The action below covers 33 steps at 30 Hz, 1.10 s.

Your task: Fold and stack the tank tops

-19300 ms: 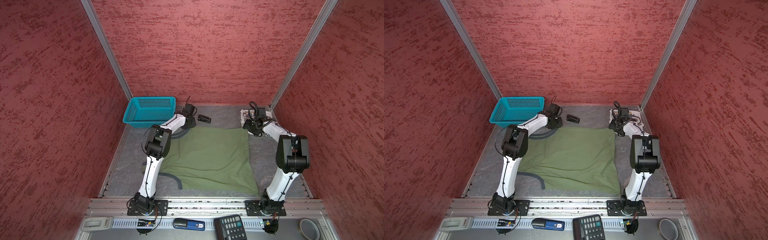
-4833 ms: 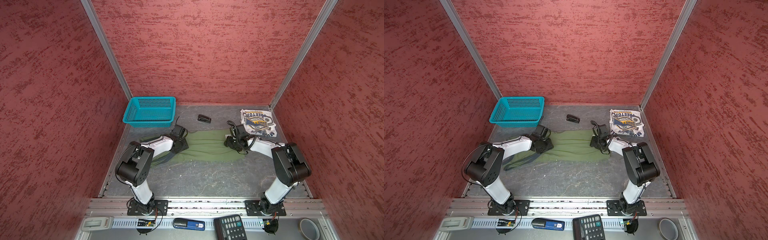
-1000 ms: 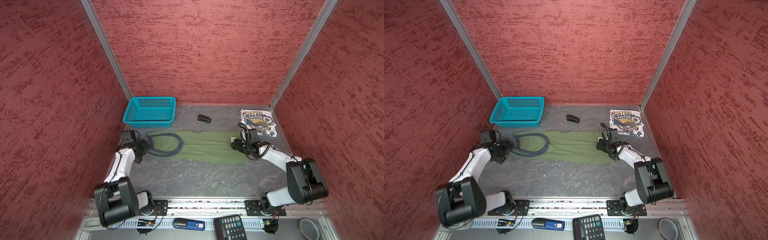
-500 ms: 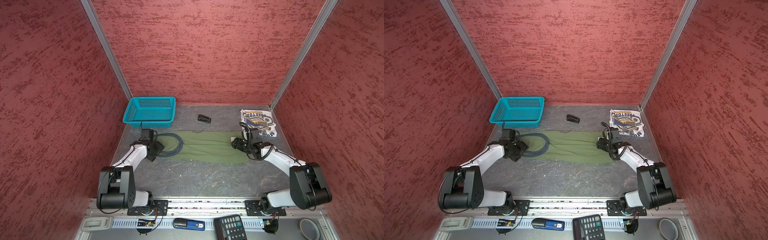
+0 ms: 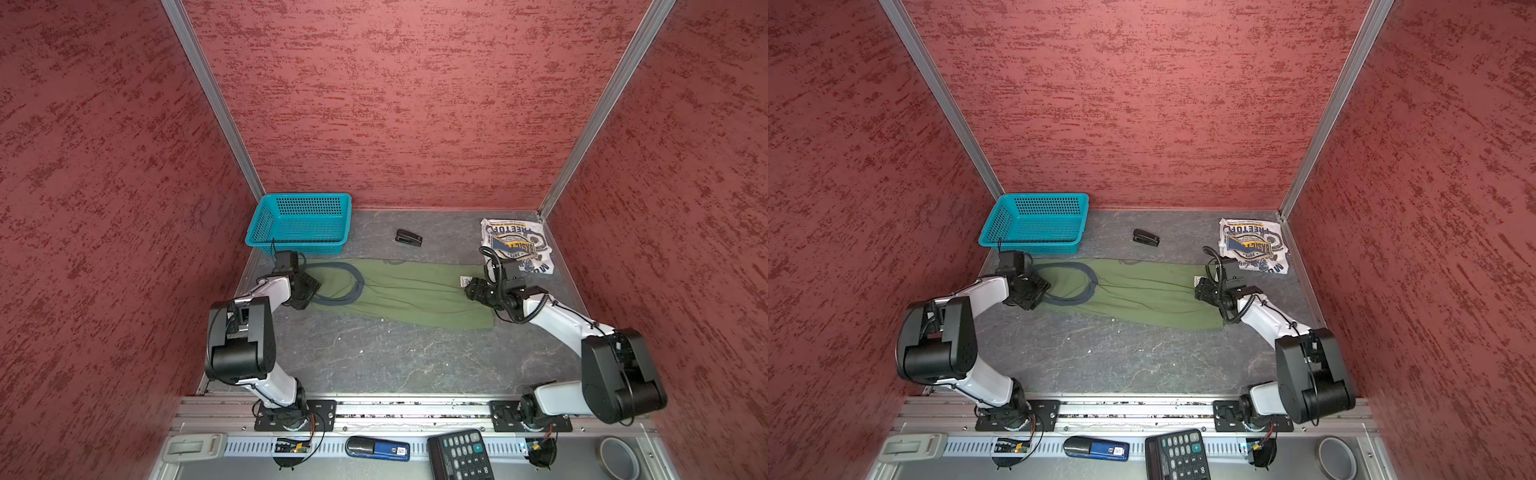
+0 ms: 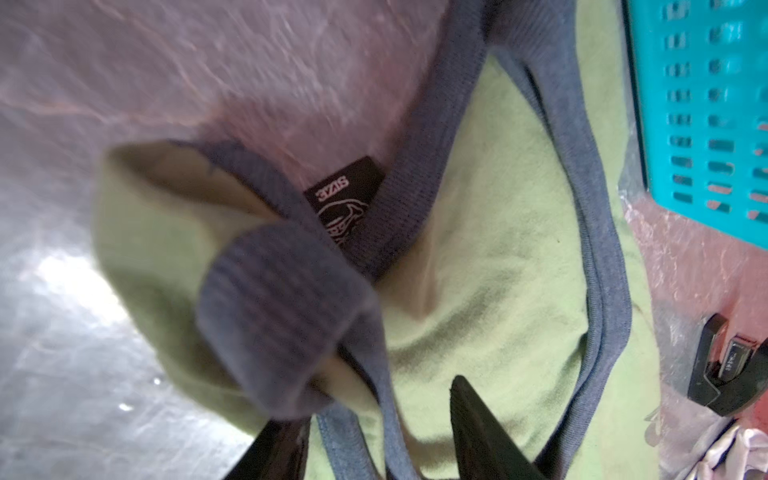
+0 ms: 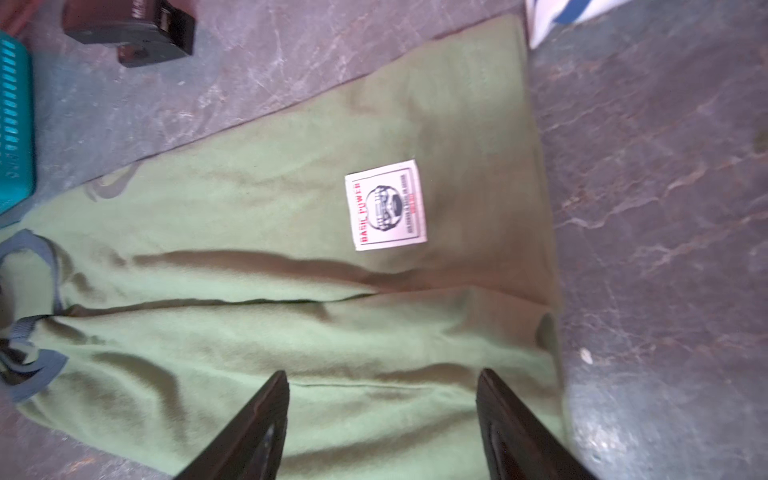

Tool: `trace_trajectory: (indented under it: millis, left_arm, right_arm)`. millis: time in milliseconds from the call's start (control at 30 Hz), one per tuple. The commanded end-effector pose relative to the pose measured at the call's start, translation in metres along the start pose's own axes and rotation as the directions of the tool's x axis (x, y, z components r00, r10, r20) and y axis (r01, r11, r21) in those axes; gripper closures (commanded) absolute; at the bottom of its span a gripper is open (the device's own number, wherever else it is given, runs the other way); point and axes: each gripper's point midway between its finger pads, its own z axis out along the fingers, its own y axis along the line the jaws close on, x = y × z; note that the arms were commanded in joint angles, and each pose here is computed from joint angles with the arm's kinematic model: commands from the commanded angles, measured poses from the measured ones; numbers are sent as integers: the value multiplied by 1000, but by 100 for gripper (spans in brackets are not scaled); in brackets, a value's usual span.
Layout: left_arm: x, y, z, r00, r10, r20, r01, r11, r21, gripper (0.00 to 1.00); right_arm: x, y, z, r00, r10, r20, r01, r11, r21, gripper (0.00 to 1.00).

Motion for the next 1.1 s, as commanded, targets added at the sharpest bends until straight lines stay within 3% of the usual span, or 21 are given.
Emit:
trace_trajectory:
  millis: [0,67,167,333,467,567,767,933,1067]
  left_arm:
    - [6,27,9,999,-26,-26,25,997,-68,45]
    - [6,29,6,999,-25,-24,23,998,-64,43]
    - [6,25,-7,1000,-5,-6,5,999,-48,31]
    - [-2,7,-54,994,42,96,-42,999,-4,14]
    - [4,-9,-85,980,125,157,-125,992,-12,7]
    - [21,-18,-85,974,171,149,-172,985,-6,7]
    - [34,-36,-43,974,220,50,-222,975,25,14]
    - [36,-43,-4,962,272,-23,-273,962,-27,24]
    - [44,-44,13,955,292,-55,-294,955,-44,26]
  right_arm:
    - [-3,-6,6,1000,0,-4,0,999,48,27]
    - [-3,-5,11,1000,0,-19,1,999,53,27]
    - [-13,8,8,999,-37,-5,37,998,45,27]
    - [-32,32,9,994,-108,1,108,993,44,26]
    - [-42,39,29,991,-131,-41,133,989,65,26]
    - [-50,49,47,985,-151,-78,157,985,77,26]
    - [-52,57,81,974,-165,-152,183,977,107,26]
    - [-29,54,95,957,-184,-222,219,965,144,25]
    - [3,33,90,952,-147,-269,203,959,196,26]
